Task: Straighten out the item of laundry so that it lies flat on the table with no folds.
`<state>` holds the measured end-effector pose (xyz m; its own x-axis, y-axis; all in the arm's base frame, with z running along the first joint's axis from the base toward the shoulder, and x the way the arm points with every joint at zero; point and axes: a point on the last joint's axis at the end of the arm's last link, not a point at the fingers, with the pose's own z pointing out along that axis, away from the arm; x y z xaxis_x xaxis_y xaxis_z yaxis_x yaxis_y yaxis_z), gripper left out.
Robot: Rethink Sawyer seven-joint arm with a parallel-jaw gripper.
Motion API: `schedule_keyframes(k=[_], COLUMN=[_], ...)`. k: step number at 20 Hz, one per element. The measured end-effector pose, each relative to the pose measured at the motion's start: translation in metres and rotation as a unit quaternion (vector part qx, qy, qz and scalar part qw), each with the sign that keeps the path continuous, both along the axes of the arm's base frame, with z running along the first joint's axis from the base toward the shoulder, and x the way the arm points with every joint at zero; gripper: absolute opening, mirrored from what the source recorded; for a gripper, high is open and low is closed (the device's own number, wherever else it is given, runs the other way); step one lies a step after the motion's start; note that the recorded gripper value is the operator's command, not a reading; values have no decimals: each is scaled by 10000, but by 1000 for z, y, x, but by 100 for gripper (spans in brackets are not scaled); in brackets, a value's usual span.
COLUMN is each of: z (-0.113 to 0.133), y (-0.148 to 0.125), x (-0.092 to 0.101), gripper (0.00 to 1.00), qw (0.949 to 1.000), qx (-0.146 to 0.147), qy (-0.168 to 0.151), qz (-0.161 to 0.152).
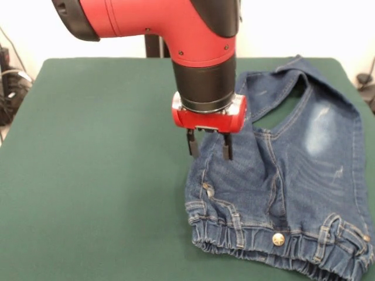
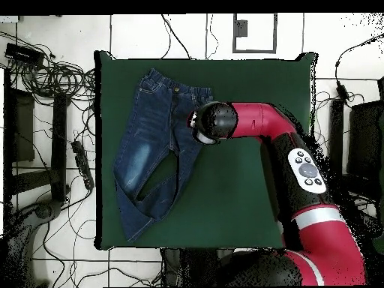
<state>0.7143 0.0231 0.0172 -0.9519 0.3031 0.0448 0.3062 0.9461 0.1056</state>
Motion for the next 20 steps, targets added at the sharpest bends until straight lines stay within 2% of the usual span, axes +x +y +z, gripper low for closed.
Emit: schedule_keyframes(k=[9, 14, 20], z=[-4, -10, -29], y=[12, 18, 23], x=[11, 9, -2], gripper=[100, 100, 100], qw=[9989, 9988, 9991], qx=[36, 53, 27], qy=[-468, -491, -381], qz=[36, 71, 198])
